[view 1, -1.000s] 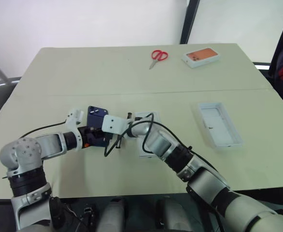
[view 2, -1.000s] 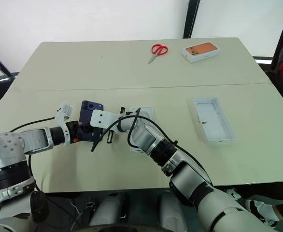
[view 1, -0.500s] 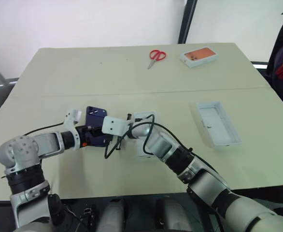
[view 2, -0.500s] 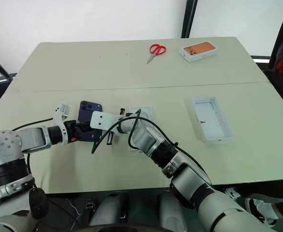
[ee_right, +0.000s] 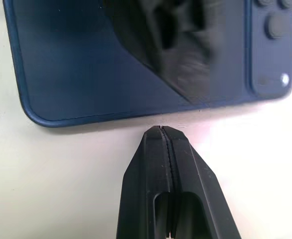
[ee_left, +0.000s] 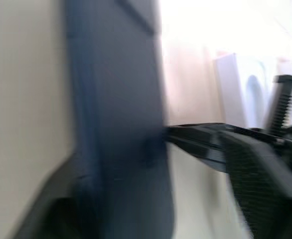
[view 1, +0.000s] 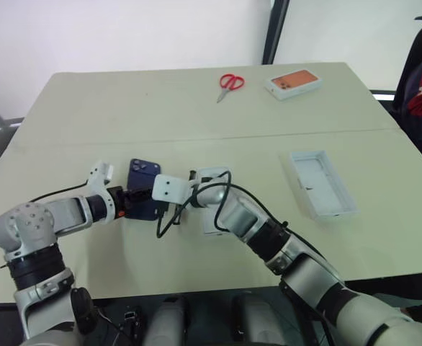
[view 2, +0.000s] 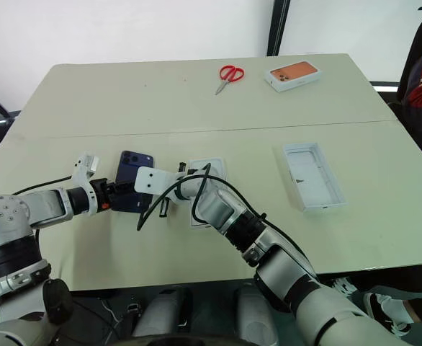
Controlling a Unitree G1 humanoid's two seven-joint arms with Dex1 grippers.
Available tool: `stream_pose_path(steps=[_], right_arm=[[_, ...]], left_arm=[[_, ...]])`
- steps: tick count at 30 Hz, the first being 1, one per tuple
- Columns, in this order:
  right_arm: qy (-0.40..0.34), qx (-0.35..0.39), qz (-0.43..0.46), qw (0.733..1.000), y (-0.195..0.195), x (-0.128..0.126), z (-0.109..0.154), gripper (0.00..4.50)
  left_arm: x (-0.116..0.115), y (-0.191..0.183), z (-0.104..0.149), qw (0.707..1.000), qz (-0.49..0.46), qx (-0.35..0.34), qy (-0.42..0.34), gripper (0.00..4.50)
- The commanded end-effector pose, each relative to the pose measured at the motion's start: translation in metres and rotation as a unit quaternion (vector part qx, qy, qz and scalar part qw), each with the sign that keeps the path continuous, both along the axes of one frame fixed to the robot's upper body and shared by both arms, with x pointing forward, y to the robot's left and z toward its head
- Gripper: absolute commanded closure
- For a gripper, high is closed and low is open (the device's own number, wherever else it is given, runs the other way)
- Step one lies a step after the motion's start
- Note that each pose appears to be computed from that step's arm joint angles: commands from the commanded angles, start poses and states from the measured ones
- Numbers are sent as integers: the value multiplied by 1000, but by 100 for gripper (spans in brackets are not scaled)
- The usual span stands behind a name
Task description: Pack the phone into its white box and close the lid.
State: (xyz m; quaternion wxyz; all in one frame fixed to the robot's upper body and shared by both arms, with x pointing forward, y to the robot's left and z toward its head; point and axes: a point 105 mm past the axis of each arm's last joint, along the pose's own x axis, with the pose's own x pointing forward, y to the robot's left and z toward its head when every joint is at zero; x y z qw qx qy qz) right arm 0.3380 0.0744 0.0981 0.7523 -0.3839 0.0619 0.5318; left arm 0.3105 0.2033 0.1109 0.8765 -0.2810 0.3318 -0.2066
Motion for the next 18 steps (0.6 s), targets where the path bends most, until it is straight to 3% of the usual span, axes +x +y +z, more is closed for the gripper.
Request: stream_pose_path(steps=[1, 11, 13, 17, 18], right_arm=[[-11, 3, 5, 1000, -1, -2, 5, 450], [-27, 13, -9, 1000, -12, 3, 20, 450], [-30, 20, -16, 999, -20, 3, 28, 450], [-24, 45, -21, 998, -34, -2, 45, 450], [-24, 51, -17, 998, -37, -5, 49, 450]], left_arm=[[-1, 6, 4, 1000, 14, 3, -7, 231], [0, 11, 10, 999, 28, -8, -20, 231], [0, 11, 11, 999, 29, -9, -22, 286], [-1, 10, 10, 999, 32, -14, -22, 446], [-1, 10, 10, 999, 33, -15, -22, 446]])
